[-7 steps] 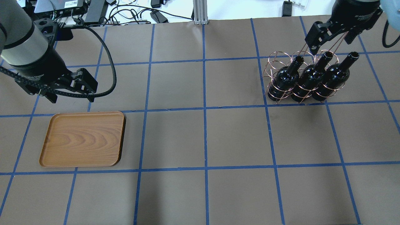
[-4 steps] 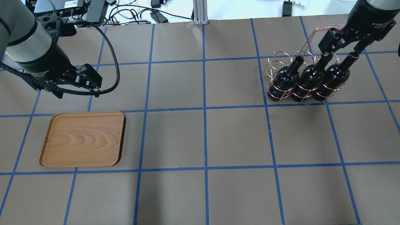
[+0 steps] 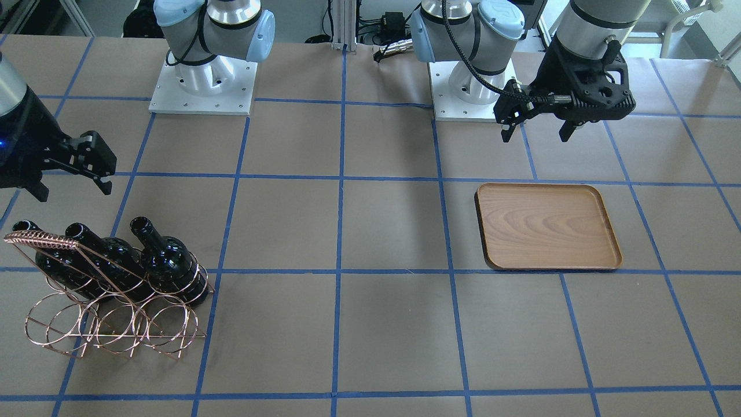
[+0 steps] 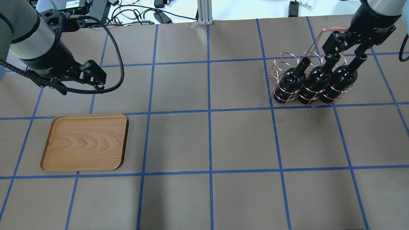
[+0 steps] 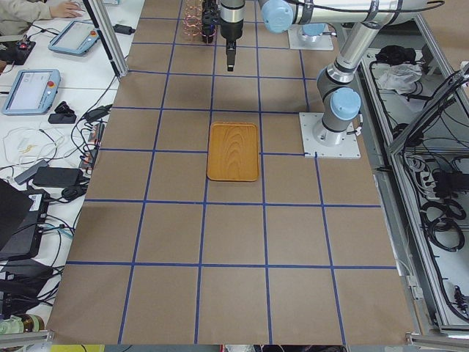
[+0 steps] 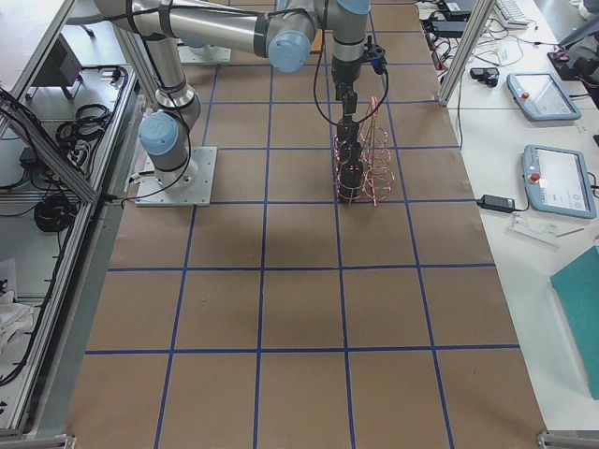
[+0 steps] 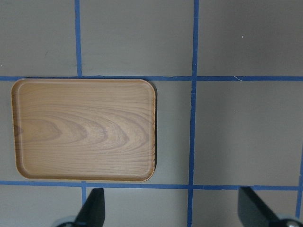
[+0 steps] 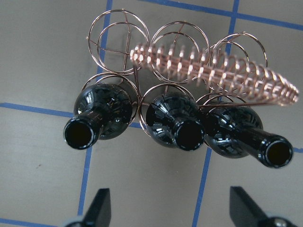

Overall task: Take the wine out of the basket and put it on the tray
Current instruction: 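Close the right gripper on the neck of the farthest-side bottle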

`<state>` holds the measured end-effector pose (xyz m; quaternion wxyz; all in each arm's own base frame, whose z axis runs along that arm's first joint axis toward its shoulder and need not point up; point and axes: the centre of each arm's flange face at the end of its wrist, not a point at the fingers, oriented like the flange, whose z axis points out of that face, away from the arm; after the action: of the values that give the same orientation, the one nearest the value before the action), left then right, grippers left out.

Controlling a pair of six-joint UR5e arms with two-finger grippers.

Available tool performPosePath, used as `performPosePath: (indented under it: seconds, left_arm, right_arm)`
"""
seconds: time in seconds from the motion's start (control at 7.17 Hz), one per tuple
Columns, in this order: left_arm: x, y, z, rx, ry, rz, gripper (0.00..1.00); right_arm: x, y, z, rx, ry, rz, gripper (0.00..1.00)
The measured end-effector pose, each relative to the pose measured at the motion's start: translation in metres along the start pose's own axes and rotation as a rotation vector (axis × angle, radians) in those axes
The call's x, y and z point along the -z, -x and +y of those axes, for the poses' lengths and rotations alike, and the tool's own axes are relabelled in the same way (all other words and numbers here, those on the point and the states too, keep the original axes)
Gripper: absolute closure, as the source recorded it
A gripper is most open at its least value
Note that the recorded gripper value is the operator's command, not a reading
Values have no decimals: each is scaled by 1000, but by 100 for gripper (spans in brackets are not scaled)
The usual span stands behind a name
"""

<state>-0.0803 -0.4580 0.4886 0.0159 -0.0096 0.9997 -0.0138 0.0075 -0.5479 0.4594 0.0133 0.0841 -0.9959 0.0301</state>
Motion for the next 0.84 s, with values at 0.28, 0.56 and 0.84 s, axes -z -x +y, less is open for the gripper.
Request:
performPosePath:
  seconds: [0.28,0.56,0.84]
  left_arm:
    - [0,0,0,0,0,-1,0]
    - [0,0,0,0,-1,-3,0]
    - [0,0,1,0,-1,-3,0]
  right_arm:
    - [-13,-5,-14,-21,-39,14,12]
    - [-34,-7,-21,-21,-26,4,17]
    - [-54,-9,-25,-16,10,-6,20]
